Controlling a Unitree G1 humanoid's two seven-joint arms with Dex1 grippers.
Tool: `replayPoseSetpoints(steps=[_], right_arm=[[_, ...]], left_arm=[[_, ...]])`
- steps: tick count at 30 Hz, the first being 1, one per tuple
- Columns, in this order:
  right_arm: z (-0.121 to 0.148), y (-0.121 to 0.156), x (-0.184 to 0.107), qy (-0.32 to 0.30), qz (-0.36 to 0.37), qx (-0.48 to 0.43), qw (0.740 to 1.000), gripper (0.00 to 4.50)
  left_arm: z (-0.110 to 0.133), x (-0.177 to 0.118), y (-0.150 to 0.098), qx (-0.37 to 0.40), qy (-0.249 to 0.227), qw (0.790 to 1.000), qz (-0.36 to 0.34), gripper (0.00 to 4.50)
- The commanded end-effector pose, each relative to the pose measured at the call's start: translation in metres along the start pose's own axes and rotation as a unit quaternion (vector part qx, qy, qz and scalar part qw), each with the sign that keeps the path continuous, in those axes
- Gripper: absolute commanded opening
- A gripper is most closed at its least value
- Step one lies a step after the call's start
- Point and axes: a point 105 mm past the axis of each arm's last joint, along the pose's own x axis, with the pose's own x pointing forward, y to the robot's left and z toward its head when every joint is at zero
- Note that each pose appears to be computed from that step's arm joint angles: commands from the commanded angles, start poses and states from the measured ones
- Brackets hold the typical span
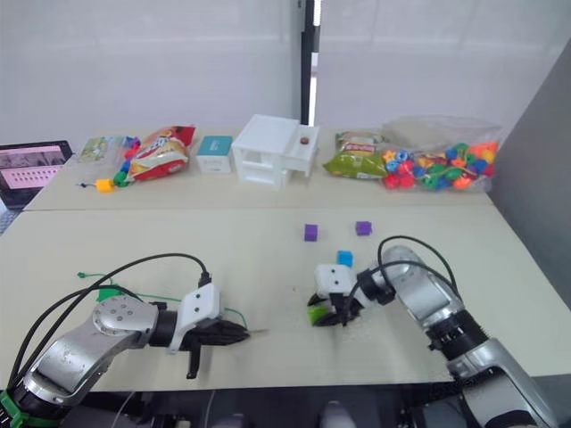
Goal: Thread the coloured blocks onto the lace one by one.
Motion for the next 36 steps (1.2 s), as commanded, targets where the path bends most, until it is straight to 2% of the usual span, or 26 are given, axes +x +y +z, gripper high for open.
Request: replayPoseSetpoints(steps=[1,7,13,36], right_arm=[[0.001,0.005,0.004,0.003,-0.014,-0.001,1.000,1.33],[0.006,0.006,0.012,-0.009,-0.047,0.023,0.999,1.33],[0.007,0.013,0.025,0.010,-0.060,0.046,0.997,1.33],[0.022,0.017,0.033,0.013,-0.071,0.058,0.996,1.33]], left_arm=[[0.016,0.001,0.003,0.018,-0.011,1.000,0.009,0.00],[0.028,0.014,0.013,0.020,0.007,1.000,0.008,0.00],[0.038,0.035,0.022,0.037,0.025,0.999,0.004,0.00],[0.051,0.054,0.023,0.061,0.039,0.997,-0.019,0.00]])
